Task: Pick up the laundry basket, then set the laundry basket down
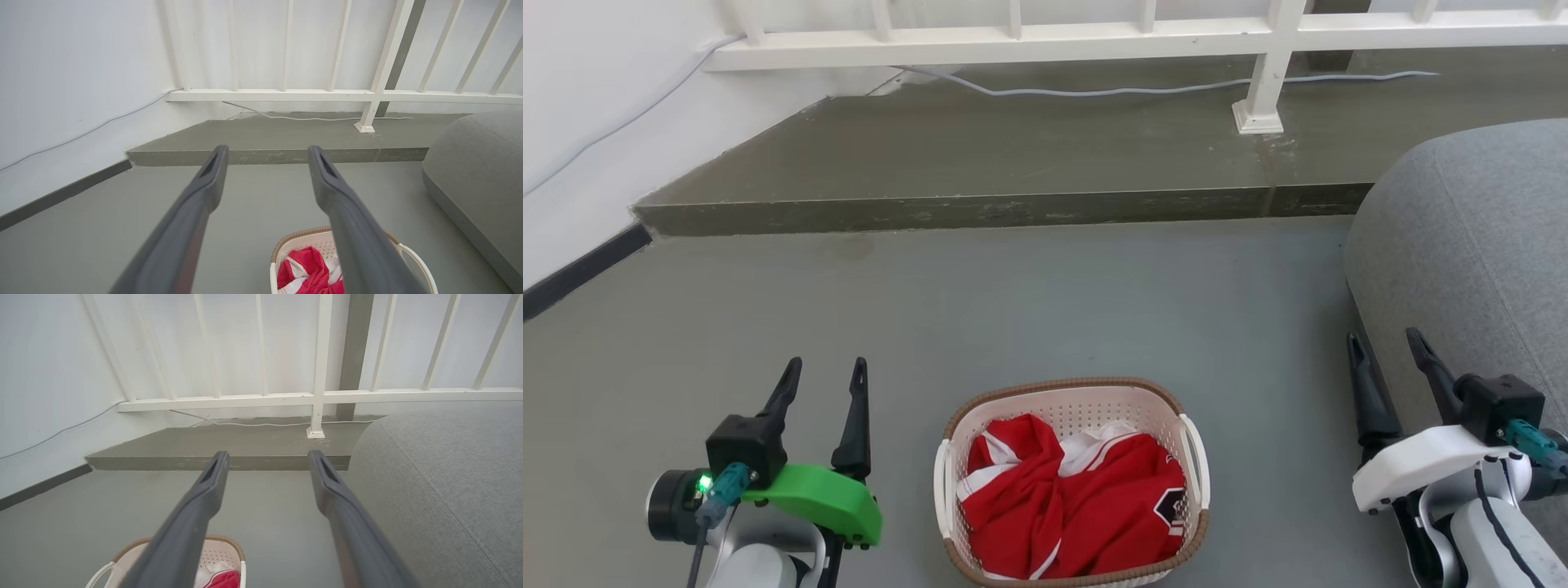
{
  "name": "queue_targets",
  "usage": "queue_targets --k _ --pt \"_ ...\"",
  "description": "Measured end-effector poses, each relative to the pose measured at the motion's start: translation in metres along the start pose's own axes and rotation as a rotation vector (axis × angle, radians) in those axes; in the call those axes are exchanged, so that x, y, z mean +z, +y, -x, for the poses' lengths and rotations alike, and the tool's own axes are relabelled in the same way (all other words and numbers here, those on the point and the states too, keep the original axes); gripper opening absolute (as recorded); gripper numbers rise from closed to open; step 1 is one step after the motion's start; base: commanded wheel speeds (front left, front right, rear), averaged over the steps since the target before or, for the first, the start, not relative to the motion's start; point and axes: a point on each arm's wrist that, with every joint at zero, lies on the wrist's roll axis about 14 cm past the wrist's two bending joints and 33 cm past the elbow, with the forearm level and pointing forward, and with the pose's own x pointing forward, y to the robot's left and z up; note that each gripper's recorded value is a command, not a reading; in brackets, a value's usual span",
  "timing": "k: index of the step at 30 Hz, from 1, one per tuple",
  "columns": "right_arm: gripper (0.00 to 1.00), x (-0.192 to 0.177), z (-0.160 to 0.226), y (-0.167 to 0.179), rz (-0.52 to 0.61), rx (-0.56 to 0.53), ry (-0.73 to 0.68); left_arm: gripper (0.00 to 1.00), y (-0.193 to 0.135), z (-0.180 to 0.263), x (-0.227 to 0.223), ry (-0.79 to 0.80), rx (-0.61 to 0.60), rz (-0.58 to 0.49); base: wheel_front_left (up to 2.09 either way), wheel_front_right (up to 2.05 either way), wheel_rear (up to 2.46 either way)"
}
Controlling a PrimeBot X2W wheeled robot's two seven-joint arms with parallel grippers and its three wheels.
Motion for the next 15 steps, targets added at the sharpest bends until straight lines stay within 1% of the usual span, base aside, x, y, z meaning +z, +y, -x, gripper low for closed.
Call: queue_targets --k 4,15 --pt "1.0 -0.0021 0.0004 0.0008 0.035 0.009 0.0 1.0 -0.0003 -0.0003 -0.0008 -0.004 0.004 -0.026 0.0 0.0 0.0" --pt "1.0 -0.0065 -0.0007 0.003 0.019 0.013 0.013 1.0 0.003 -0.0006 -0.0073 0.016 0.018 -0.02 0.0 0.0 0.0"
